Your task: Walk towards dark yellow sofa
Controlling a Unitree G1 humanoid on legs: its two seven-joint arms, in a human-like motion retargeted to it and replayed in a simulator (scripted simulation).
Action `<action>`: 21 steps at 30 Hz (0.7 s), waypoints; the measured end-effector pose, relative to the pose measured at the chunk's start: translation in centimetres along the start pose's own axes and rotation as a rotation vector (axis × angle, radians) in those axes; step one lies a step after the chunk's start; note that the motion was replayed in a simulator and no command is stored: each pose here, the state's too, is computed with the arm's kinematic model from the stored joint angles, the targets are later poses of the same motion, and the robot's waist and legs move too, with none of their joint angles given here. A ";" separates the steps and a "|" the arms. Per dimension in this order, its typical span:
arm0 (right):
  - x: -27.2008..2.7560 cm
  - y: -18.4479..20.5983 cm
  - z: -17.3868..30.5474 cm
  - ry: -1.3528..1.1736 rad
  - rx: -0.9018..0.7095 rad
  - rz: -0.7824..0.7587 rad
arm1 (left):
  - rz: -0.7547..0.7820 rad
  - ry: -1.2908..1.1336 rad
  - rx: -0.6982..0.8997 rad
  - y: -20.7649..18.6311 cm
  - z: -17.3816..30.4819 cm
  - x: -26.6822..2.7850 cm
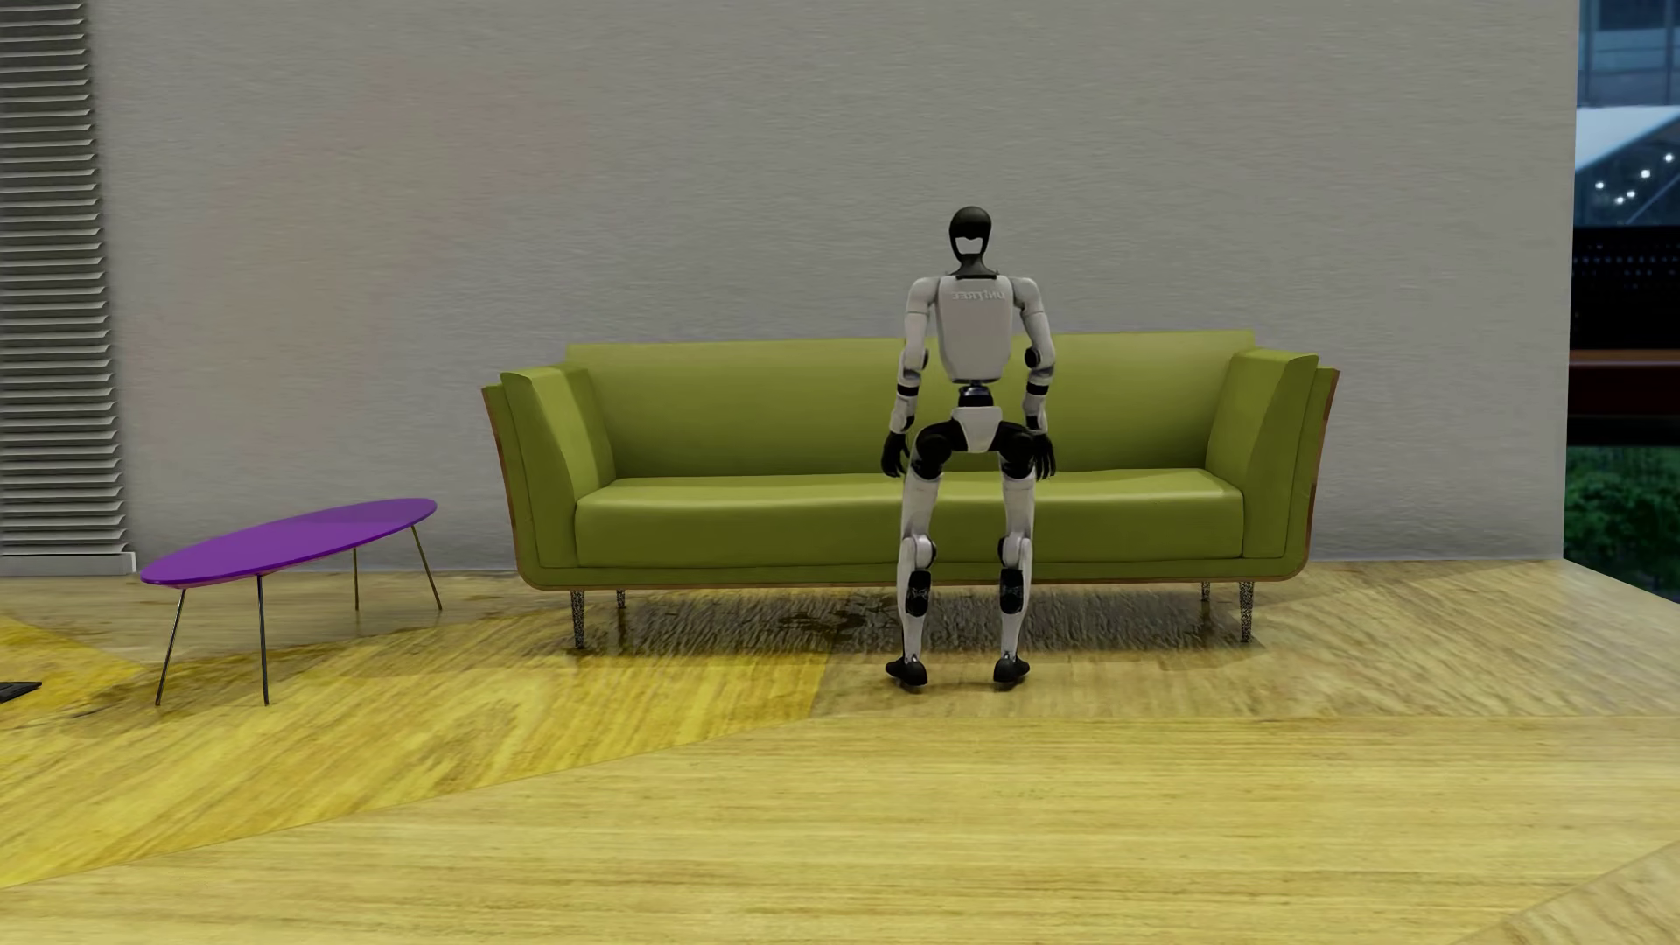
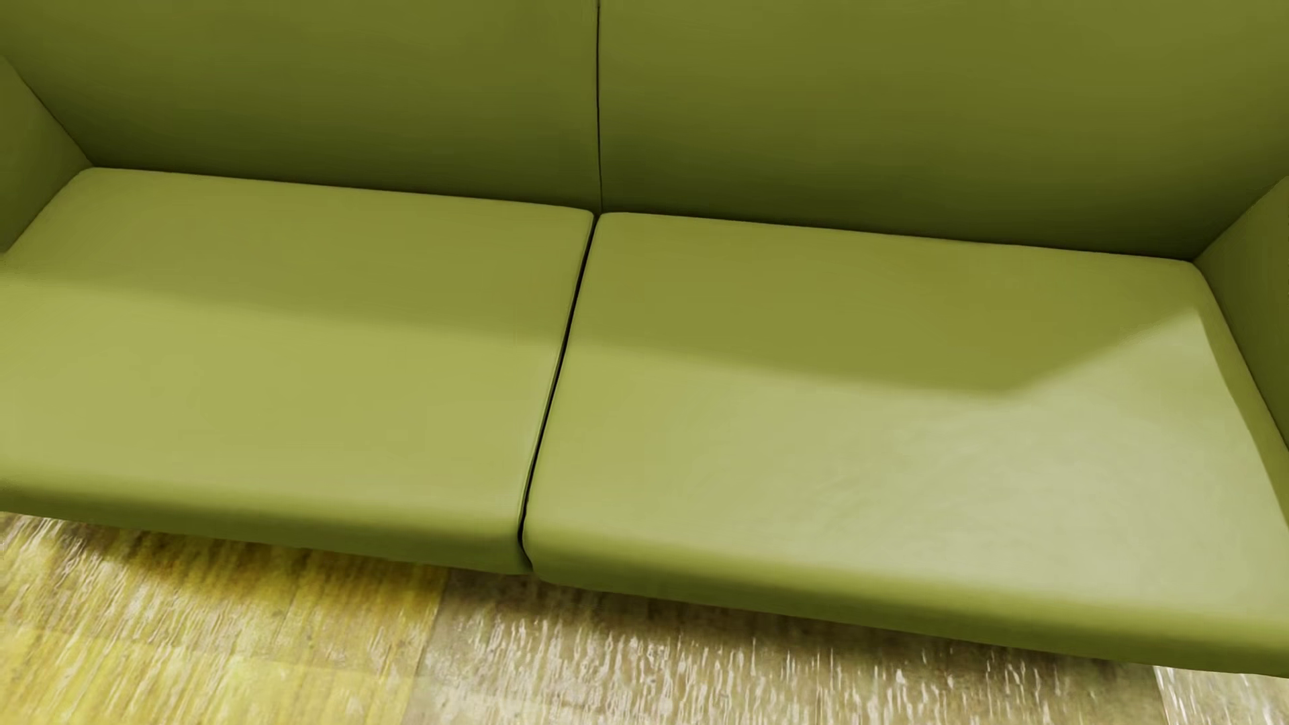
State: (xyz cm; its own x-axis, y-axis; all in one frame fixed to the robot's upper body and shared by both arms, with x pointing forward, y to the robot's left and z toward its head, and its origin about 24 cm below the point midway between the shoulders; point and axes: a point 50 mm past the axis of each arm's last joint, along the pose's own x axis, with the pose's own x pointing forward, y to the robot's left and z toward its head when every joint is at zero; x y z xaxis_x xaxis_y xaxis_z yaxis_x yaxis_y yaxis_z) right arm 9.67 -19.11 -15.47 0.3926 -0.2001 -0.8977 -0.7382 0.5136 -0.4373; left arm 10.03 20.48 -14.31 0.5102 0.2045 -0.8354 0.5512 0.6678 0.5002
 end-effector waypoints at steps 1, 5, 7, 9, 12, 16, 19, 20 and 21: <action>0.1 -0.6 0.8 -0.021 0.004 -0.032 | 0.001 0.012 -0.007 0.2 0.5 0.4; 0.2 -3.1 5.2 -0.121 0.012 -0.094 | 0.009 -0.045 0.016 0.7 3.4 1.1; -0.3 -4.5 7.5 -0.223 0.036 -0.159 | 0.031 -0.147 0.015 1.1 5.2 0.9; -1.0 -5.6 9.2 -0.322 0.063 -0.227 | 0.063 -0.222 -0.023 1.6 6.3 0.5; -1.6 -5.8 10.0 -0.371 0.098 -0.249 | 0.084 -0.227 -0.075 1.6 6.5 0.2; -0.9 -4.2 8.5 -0.284 0.058 -0.174 | 0.055 -0.120 -0.077 1.0 4.6 0.5; -0.2 -2.4 5.9 -0.160 0.042 -0.095 | 0.058 -0.019 -0.083 0.6 2.8 0.7; -0.1 -1.7 4.9 -0.119 0.035 -0.069 | 0.055 0.010 -0.092 0.5 2.1 0.7; 0.0 -1.1 3.9 -0.082 0.026 -0.044 | 0.051 0.035 -0.101 0.3 1.5 0.6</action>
State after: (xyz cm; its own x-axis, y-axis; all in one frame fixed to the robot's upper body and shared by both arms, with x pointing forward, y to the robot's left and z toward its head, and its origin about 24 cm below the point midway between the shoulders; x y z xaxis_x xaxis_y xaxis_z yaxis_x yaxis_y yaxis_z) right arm 12.66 -16.42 -14.82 0.4684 -0.1549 -0.8699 -0.7053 0.5274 -0.4737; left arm 11.53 19.71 -14.36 0.5116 0.2633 -0.8179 0.4548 0.7246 0.5177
